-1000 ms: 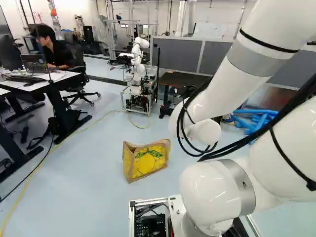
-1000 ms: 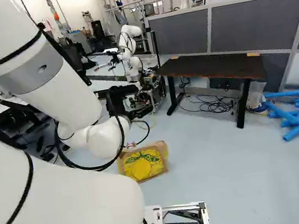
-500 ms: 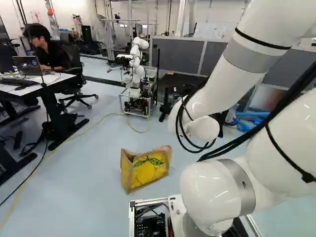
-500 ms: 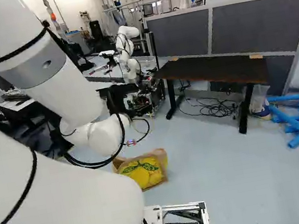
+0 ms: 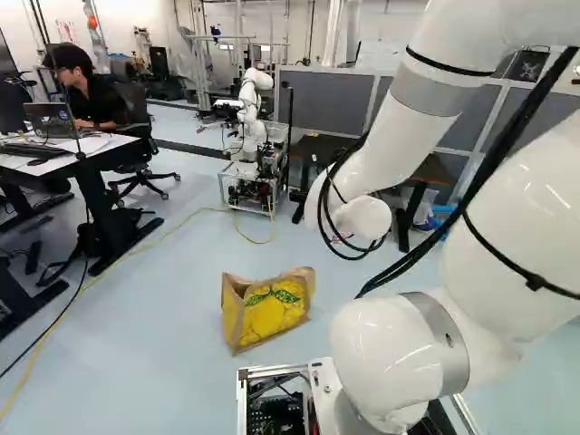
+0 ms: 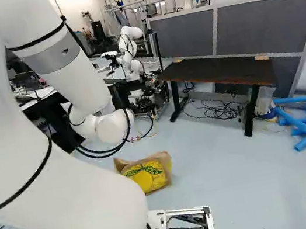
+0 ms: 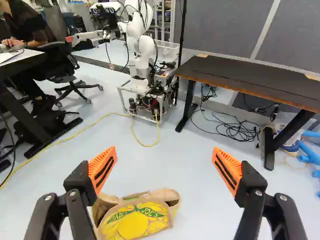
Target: Pick up the bag on the ground and place it on the table
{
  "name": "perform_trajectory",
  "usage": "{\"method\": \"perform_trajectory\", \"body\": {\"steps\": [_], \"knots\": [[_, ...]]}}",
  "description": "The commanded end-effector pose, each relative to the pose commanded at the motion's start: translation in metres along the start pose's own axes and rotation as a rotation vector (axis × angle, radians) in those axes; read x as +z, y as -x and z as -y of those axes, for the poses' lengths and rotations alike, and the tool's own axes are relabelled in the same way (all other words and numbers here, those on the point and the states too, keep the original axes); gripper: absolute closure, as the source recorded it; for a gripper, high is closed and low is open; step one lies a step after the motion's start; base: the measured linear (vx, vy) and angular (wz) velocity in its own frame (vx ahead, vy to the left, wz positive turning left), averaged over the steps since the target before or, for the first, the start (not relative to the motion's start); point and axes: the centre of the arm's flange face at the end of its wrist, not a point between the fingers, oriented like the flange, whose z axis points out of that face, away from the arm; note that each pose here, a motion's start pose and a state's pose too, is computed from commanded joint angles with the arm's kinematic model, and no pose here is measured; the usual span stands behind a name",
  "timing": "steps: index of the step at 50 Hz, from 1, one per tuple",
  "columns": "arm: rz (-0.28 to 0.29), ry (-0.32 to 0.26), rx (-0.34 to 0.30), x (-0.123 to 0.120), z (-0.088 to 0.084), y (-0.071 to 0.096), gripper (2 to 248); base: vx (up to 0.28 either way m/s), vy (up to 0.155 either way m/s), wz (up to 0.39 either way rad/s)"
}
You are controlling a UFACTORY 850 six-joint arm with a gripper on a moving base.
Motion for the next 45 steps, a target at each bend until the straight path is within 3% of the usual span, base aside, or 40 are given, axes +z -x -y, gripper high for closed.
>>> {"method": "perform_trajectory", "body": {"steps": [45], "knots": [[0.235,-0.147,-0.136,0.111,0.006,0.014,3,0.000,0.000,0.000]]}}
